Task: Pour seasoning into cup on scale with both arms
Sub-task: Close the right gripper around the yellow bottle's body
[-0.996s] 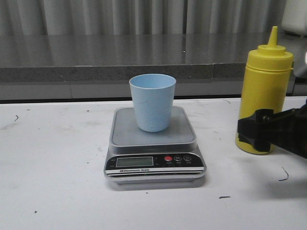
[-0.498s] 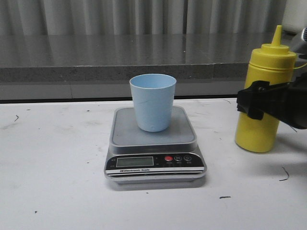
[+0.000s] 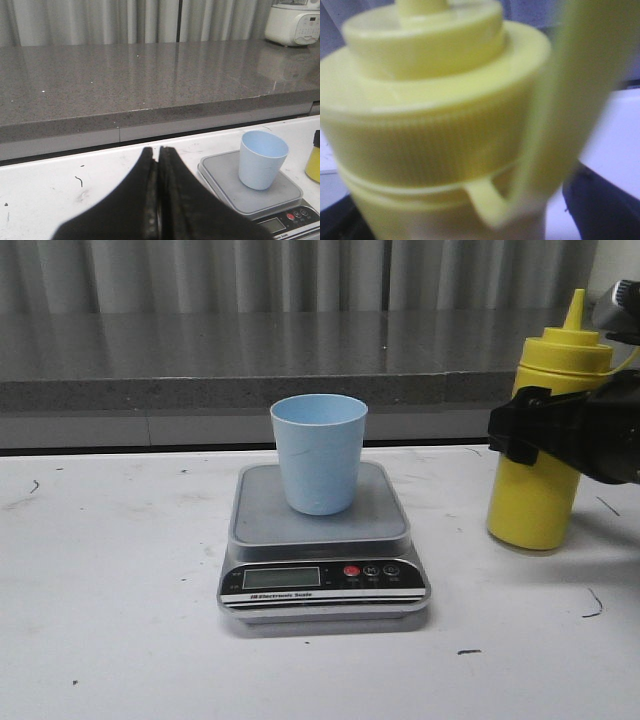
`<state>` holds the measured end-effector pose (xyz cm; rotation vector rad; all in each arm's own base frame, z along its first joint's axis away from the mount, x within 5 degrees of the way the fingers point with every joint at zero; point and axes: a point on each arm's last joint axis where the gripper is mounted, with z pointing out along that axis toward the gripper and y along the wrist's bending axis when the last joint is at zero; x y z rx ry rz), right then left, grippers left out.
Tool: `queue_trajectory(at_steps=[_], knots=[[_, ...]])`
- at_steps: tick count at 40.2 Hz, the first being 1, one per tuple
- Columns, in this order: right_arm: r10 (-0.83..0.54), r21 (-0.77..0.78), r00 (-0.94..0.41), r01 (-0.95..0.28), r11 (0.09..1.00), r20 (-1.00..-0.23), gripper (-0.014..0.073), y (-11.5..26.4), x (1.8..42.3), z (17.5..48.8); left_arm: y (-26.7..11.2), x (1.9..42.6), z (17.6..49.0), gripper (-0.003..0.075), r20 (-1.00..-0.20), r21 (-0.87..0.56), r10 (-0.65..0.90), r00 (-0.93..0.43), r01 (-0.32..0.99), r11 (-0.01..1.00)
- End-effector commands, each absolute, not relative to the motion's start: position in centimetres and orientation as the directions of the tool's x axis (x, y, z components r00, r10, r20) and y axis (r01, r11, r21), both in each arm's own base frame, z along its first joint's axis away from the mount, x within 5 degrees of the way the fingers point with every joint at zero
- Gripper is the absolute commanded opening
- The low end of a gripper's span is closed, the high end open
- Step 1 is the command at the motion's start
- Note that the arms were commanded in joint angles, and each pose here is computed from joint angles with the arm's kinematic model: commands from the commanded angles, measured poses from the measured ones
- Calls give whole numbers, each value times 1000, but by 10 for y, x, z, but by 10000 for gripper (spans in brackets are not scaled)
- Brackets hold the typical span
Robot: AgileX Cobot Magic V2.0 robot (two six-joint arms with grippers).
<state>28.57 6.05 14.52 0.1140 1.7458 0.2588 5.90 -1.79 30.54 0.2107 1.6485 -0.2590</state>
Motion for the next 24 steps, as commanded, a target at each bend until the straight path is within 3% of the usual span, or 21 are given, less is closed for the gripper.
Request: queue_trajectory(at_steps=[1, 10, 18, 20, 24], knots=[[230, 238, -95, -82, 968, -969, 643, 59, 291, 158, -18, 59, 321, -20, -998, -61, -64, 1, 297, 953], [222, 230, -91, -93, 969, -971, 608, 60, 292, 153, -18, 59, 321, -20, -998, -61, -64, 1, 297, 953], [189, 203, -100, -170, 964, -977, 276, 67, 291, 153, -18, 59, 321, -20, -998, -61, -64, 1, 297, 953], [183, 199, -97, -184, 963, -978, 233, 68, 290, 154, -18, 59, 321, -20, -998, -61, -64, 1, 297, 953], [163, 177, -81, -215, 960, -983, 227, 71, 290, 156, -18, 59, 321, -20, -998, -61, -64, 1, 297, 953]])
